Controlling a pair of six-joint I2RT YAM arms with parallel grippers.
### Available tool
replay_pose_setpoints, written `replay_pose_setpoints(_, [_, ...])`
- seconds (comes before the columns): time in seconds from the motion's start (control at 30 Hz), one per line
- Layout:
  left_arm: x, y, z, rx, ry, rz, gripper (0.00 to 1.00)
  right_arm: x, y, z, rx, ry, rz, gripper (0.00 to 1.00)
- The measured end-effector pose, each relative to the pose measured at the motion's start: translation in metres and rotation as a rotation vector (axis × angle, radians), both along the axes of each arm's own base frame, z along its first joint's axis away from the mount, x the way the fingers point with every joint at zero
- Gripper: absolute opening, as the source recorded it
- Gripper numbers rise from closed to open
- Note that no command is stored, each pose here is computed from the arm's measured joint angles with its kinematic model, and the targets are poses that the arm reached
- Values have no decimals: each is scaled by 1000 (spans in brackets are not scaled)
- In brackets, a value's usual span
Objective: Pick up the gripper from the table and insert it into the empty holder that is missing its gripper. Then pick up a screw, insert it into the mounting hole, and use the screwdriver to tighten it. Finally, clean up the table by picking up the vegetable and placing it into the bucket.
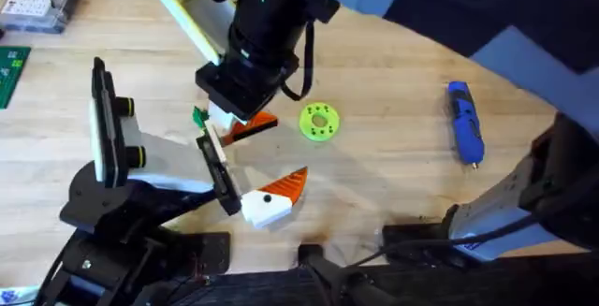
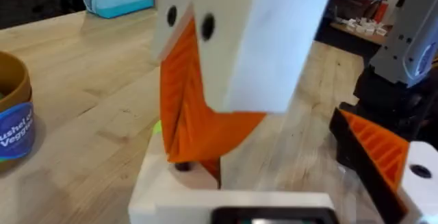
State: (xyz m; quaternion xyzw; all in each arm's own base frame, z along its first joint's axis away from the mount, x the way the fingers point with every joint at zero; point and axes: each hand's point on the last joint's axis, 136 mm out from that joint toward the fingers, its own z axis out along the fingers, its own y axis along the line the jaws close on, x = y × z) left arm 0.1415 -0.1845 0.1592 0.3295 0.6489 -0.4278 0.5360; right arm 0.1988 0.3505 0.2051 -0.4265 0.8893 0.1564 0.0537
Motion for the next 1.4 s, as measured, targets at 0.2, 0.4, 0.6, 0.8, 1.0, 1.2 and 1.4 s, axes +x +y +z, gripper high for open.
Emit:
replay_pose_setpoints(0.2, [0,0,0,0,-1,-1,990,4,4,1,19,-15,-3,8])
replay_pose_setpoints(0.4, [0,0,0,0,-1,-3,990,4,4,2,20,-14,-3,8])
replay_pose_setpoints(0.6, [-1,0,0,0,-1,-4,990,3,2,1,12,-9,-3,8])
replay_pose_setpoints(0.8, [-1,0,0,0,0,-5,990,0,1,0,1,-3,2,8])
replay_pose_setpoints(1.0, [-1,0,0,-1,4,-4,990,-1,2,-2,-5,-2,5,8])
replay_pose_setpoints(1.2, [-1,0,0,-1,4,-4,990,-1,2,-2,-5,-1,5,8])
replay_pose_setpoints(1.4, [-1,0,0,-1,4,-4,990,-1,2,-2,-5,-2,5,8])
